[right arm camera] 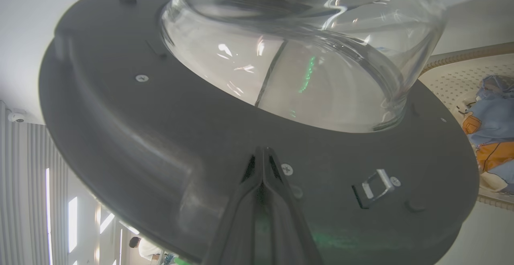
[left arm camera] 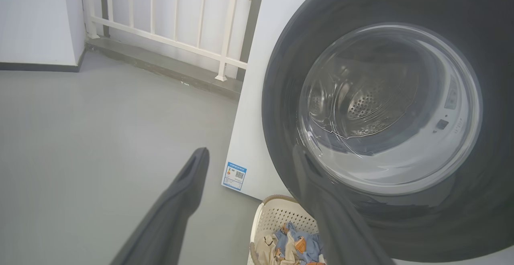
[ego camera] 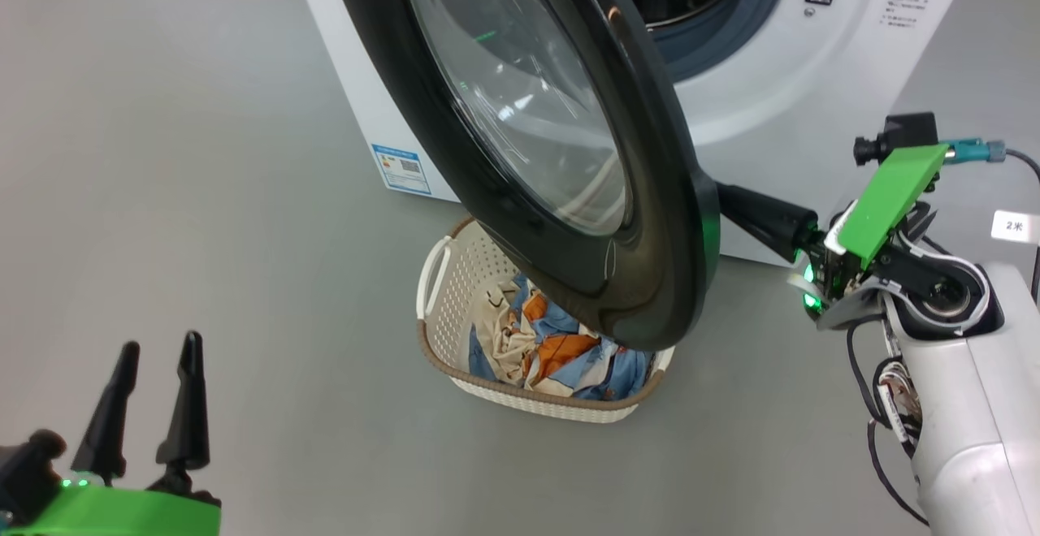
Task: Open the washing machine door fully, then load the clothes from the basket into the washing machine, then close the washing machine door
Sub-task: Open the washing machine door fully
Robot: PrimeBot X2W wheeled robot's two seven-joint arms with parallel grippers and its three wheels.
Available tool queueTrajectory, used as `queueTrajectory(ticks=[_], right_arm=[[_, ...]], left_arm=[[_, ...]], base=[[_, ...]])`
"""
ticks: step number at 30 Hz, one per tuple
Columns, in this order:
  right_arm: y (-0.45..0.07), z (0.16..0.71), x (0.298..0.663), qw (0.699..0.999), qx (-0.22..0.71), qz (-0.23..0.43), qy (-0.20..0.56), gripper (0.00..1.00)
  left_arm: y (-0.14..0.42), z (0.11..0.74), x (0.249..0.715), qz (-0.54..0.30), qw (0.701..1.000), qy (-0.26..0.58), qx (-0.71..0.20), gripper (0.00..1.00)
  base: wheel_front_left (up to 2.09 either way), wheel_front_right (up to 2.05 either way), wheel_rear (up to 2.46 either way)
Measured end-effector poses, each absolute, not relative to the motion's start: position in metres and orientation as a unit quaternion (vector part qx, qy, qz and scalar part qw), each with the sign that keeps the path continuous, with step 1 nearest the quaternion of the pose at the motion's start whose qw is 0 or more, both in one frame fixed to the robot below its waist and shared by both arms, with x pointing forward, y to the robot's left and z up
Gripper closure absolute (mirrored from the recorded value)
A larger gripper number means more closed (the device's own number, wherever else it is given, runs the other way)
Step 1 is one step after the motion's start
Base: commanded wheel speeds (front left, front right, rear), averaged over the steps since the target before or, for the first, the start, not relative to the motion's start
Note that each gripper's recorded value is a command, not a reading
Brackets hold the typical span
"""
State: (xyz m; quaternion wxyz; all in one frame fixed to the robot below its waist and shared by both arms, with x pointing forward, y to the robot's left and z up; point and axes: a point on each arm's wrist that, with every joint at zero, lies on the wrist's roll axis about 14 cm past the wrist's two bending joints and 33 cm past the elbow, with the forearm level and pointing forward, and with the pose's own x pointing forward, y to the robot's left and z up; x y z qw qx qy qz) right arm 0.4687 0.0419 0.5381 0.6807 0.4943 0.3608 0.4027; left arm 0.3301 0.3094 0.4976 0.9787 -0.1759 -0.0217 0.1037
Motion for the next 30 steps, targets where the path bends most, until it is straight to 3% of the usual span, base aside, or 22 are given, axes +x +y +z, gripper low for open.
queueTrajectory(ticks=[30], right_arm=[[0.122, 0.552, 0.388, 0.584, 0.465, 0.513, 0.423, 1.00]], left_arm=[[0.351, 0.503, 0.248, 0.203, 0.963, -0.053, -0.170, 0.00]], base=[[0.00, 0.00, 0.00]])
